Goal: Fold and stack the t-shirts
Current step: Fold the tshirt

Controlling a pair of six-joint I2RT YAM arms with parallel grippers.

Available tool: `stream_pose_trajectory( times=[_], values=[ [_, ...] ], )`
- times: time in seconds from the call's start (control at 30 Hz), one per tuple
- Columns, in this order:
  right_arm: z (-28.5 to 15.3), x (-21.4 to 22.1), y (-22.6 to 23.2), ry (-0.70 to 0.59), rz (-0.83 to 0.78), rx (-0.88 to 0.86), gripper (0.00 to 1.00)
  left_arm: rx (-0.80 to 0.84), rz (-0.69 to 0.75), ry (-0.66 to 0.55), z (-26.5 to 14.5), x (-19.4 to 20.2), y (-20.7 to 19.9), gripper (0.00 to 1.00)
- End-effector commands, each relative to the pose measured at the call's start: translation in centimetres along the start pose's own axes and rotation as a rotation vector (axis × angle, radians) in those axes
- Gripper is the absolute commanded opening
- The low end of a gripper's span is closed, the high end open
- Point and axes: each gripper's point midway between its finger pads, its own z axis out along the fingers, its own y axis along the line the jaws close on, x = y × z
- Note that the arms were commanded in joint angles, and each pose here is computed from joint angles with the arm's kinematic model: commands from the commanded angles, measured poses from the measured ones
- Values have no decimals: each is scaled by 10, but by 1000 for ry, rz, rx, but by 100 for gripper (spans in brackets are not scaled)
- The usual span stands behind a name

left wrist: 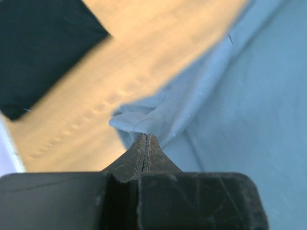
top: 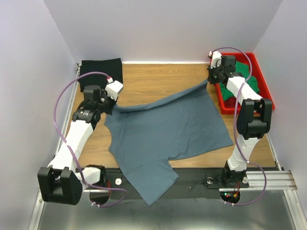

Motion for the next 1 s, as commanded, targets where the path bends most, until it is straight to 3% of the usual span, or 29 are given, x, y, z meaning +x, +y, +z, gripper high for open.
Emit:
stream_pose_trajectory(
  times=[0.0, 0.3, 0.53, 0.97],
  values=[
    [-21, -31, -12, -76, -51, 55, 0, 1, -17, 100, -7, 24, -16, 0],
    [-24, -26, -22, -59, -64, 62, 1, 48, 94, 112, -24, 19, -42, 0],
    [-30, -25, -25, -55, -99, 66, 1, 179, 186, 158, -30, 34, -75, 0],
    [-41, 25, -13, 44, -185, 29, 1, 313, 270, 258, -30, 69, -113, 0]
  ],
)
